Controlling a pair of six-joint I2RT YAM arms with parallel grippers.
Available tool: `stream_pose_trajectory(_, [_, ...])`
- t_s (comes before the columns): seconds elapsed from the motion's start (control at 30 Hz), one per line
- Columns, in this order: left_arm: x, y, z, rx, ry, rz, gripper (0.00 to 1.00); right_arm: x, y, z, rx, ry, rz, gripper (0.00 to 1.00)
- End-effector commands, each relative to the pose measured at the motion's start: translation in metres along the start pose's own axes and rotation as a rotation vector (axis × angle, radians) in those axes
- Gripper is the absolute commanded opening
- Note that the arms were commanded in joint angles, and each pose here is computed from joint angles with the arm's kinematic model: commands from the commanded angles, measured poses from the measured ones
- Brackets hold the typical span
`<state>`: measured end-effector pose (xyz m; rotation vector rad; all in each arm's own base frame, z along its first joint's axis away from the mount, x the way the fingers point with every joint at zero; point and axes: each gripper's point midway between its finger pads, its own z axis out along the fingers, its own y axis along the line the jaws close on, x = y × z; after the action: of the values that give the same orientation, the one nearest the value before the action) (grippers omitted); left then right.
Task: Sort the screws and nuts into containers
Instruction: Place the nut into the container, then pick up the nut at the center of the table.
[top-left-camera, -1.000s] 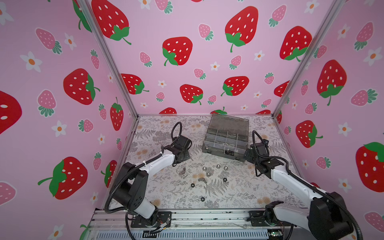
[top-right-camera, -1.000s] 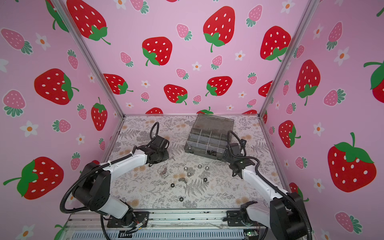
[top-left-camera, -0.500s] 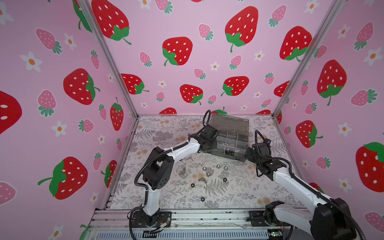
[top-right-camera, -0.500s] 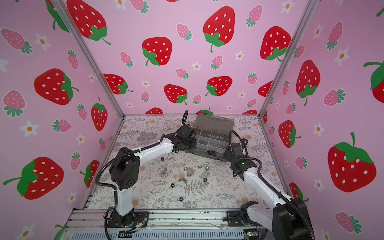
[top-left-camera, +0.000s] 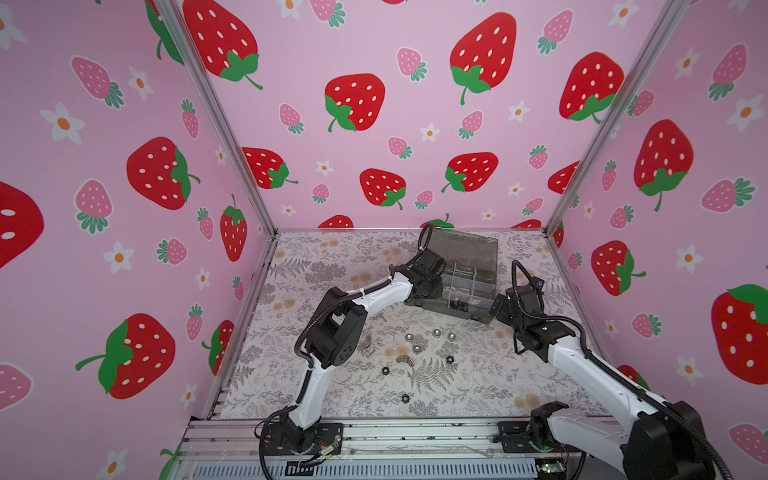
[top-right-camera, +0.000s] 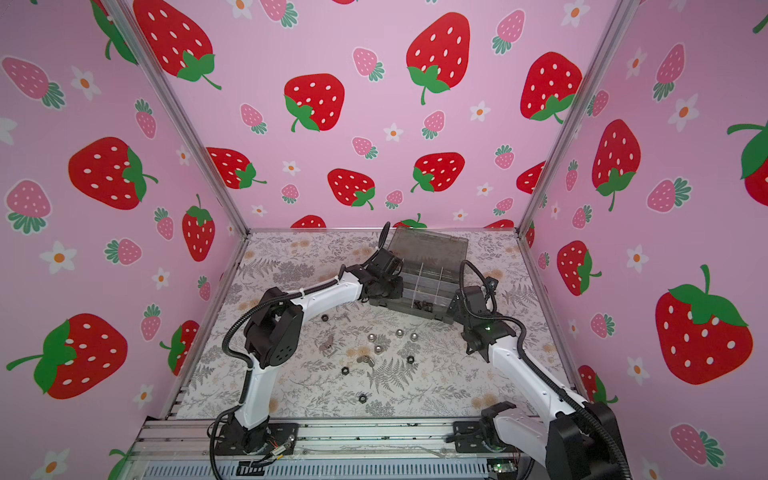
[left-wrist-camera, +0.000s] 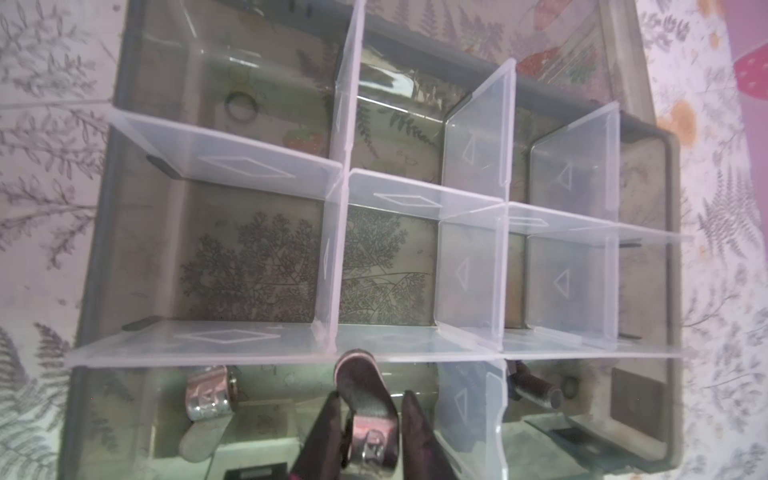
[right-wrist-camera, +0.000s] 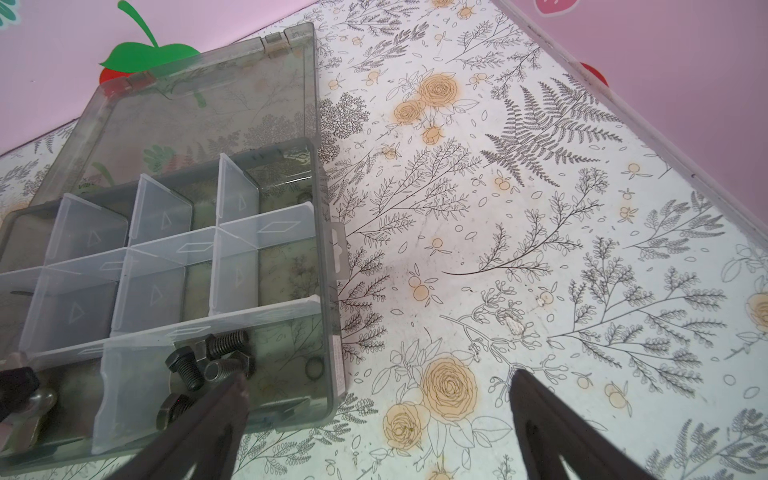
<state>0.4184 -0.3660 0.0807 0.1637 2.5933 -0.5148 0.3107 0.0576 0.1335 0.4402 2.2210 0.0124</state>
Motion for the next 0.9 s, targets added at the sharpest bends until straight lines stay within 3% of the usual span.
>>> stream_pose_trajectory(0.0, [-0.009,-0.01,-0.009,0.02,-0.015,0.021,0.41,-0.001,-0.006,-0.001,0.021,-0.009,0.024,1.0])
stream_pose_trajectory(0.33, [-0.017,-0.014,-0.056,0.035,-0.07,0.032,0.49,-0.004,-0.003,-0.001,0.011,-0.017,0.027,1.0])
stream_pose_trajectory(0.5, [-0.013,0.005,-0.087,-0.022,-0.113,0.035,0.52,-0.004,-0.001,0.001,0.008,-0.013,0.025,1.0])
stream_pose_trajectory(0.87, [0.059,0.096,-0.128,-0.266,-0.058,0.019,0.55,-0.001,-0.002,0.003,0.012,-0.003,0.018,1.0])
